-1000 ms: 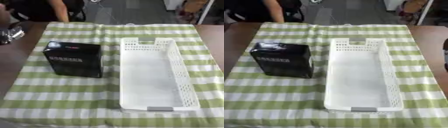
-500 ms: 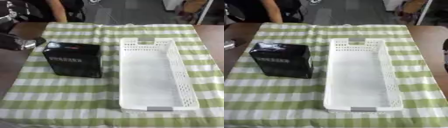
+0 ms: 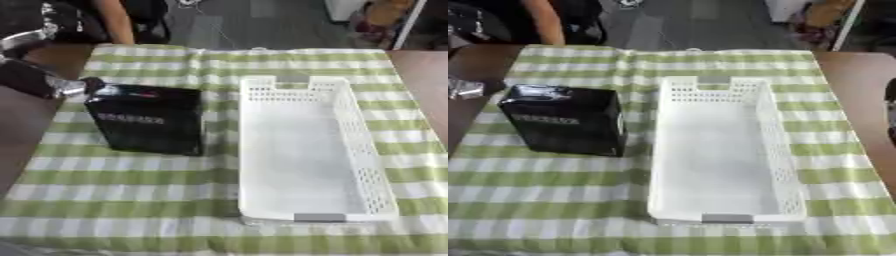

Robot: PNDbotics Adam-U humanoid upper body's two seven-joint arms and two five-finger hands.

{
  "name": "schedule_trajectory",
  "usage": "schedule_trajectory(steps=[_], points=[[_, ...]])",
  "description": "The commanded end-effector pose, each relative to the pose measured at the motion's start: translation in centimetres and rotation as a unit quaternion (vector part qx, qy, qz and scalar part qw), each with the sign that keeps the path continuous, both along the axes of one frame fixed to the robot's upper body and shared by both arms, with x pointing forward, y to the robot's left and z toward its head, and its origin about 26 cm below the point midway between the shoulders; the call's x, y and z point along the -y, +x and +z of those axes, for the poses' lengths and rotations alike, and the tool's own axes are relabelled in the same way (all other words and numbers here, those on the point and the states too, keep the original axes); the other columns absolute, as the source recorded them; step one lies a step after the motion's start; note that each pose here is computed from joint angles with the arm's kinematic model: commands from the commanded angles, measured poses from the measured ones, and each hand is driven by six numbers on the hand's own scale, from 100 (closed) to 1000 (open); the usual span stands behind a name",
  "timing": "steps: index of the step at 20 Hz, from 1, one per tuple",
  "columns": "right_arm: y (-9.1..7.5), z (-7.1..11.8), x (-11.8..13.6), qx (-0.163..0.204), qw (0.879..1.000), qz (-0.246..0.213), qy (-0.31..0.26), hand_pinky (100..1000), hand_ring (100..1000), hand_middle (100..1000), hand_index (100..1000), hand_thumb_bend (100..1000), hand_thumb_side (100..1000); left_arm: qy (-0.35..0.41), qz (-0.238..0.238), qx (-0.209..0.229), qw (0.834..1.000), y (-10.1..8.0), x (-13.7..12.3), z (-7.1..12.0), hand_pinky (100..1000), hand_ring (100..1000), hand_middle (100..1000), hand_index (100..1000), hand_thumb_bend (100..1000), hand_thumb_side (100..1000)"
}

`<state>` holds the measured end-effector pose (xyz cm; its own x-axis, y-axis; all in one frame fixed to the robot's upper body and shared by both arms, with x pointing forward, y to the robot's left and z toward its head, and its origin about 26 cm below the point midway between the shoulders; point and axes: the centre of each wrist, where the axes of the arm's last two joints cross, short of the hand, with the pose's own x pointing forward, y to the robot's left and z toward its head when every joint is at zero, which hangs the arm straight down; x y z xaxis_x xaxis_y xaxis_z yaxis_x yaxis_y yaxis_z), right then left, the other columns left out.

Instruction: Pick up objects on the table and place them in the box.

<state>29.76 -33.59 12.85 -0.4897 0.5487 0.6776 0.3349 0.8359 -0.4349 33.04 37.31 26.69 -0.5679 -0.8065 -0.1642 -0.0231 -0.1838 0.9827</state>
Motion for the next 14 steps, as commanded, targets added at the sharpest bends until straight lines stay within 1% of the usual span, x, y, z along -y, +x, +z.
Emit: schedule_trajectory(steps=[1, 3, 6, 8, 9, 10, 14], points=[[0.1, 0.9, 0.3, 0.008, 1.0, 0.003, -0.013, 839, 861, 789, 921, 348, 628, 0.017, -0.005, -0.032, 0.999, 0.6, 0.0, 0.6, 869, 822, 850, 924, 1000, 708], [0.1, 0.9, 0.3, 0.007, 1.0, 0.004, -0.013, 839, 861, 789, 922, 346, 629, 0.023, -0.006, -0.058, 0.998, 1.1, 0.2, 0.7, 892, 837, 862, 938, 1000, 686], [0.1, 0.8, 0.2, 0.007, 1.0, 0.005, -0.012, 839, 861, 789, 922, 342, 633, 0.039, -0.008, -0.079, 0.996, 1.7, 0.7, 0.9, 908, 845, 863, 940, 1000, 670], [0.1, 0.8, 0.2, 0.006, 1.0, 0.006, -0.012, 840, 861, 790, 922, 338, 636, 0.047, -0.011, -0.084, 0.995, 1.9, 1.0, 0.9, 917, 850, 864, 941, 1000, 668], [0.1, 0.8, 0.2, 0.006, 1.0, 0.006, -0.012, 840, 861, 789, 922, 340, 633, 0.05, -0.011, -0.085, 0.995, 2.0, 1.1, 1.0, 915, 849, 864, 941, 1000, 653], [0.1, 0.8, 0.2, 0.006, 1.0, 0.006, -0.012, 839, 861, 790, 922, 338, 634, 0.051, -0.012, -0.086, 0.995, 2.0, 1.1, 1.0, 919, 849, 863, 941, 1000, 674], [0.1, 0.8, 0.2, 0.006, 1.0, 0.006, -0.012, 840, 861, 790, 922, 336, 635, 0.048, -0.013, -0.083, 0.995, 2.1, 1.2, 1.1, 918, 849, 863, 940, 1000, 689]])
